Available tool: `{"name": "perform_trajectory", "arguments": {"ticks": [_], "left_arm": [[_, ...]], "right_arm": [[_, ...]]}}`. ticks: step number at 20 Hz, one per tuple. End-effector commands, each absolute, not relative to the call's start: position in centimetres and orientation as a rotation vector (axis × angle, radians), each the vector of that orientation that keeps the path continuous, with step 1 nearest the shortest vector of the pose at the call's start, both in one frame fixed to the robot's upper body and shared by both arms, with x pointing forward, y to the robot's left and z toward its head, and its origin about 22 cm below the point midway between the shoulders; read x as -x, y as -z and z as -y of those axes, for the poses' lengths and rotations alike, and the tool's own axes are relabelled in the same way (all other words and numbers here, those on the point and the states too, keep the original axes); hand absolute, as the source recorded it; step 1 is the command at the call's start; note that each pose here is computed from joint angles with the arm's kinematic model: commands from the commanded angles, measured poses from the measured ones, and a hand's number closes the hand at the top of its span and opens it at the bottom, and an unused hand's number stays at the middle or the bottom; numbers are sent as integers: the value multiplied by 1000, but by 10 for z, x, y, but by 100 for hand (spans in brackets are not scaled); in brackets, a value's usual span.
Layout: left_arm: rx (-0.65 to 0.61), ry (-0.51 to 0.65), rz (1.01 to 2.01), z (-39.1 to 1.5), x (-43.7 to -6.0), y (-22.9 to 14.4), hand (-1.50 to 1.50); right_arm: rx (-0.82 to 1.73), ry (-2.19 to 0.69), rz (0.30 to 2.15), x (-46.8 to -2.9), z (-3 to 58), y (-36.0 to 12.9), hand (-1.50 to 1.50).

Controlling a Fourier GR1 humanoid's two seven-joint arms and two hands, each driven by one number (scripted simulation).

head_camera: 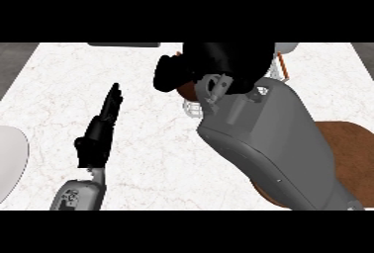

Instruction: Pick the cupcake from the cutting board and place it in the tiered basket

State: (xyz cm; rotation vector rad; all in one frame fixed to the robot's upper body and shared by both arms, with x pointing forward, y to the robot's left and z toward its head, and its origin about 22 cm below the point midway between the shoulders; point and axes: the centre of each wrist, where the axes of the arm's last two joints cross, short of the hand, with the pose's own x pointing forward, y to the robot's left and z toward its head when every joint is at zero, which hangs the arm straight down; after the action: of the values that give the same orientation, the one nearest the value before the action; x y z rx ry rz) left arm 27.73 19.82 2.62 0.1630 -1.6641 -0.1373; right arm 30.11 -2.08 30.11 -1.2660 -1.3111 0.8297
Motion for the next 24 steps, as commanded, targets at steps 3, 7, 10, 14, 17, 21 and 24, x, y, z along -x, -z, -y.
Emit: {"name": "perform_trajectory", "arguments": {"ticks": [3, 7, 10, 14, 17, 21, 24], "left_arm": [[-174, 118, 1669, -201, -273, -26, 0], [-185, 113, 1660, -202, -279, -22, 0], [-180, 142, 1662, -201, -275, -31, 0], [-169, 120, 1655, -193, -273, -32, 0], [-178, 117, 1660, -205, -273, -41, 0], [-186, 105, 1670, -199, -280, -37, 0], [-190, 124, 1653, -198, -273, -35, 0]], "right_arm": [[1359, -750, 1115, -320, 8, -320, 150], [1381, -752, 1115, -337, 20, -291, 150], [1373, -782, 1072, -362, 41, -278, 150], [1182, -507, 1080, -372, 58, -279, -150], [1099, -468, 1129, -378, 75, -274, -150], [1010, -363, 1225, -372, 80, -264, -150], [1010, -170, 1340, -353, 90, -288, -150]]}}
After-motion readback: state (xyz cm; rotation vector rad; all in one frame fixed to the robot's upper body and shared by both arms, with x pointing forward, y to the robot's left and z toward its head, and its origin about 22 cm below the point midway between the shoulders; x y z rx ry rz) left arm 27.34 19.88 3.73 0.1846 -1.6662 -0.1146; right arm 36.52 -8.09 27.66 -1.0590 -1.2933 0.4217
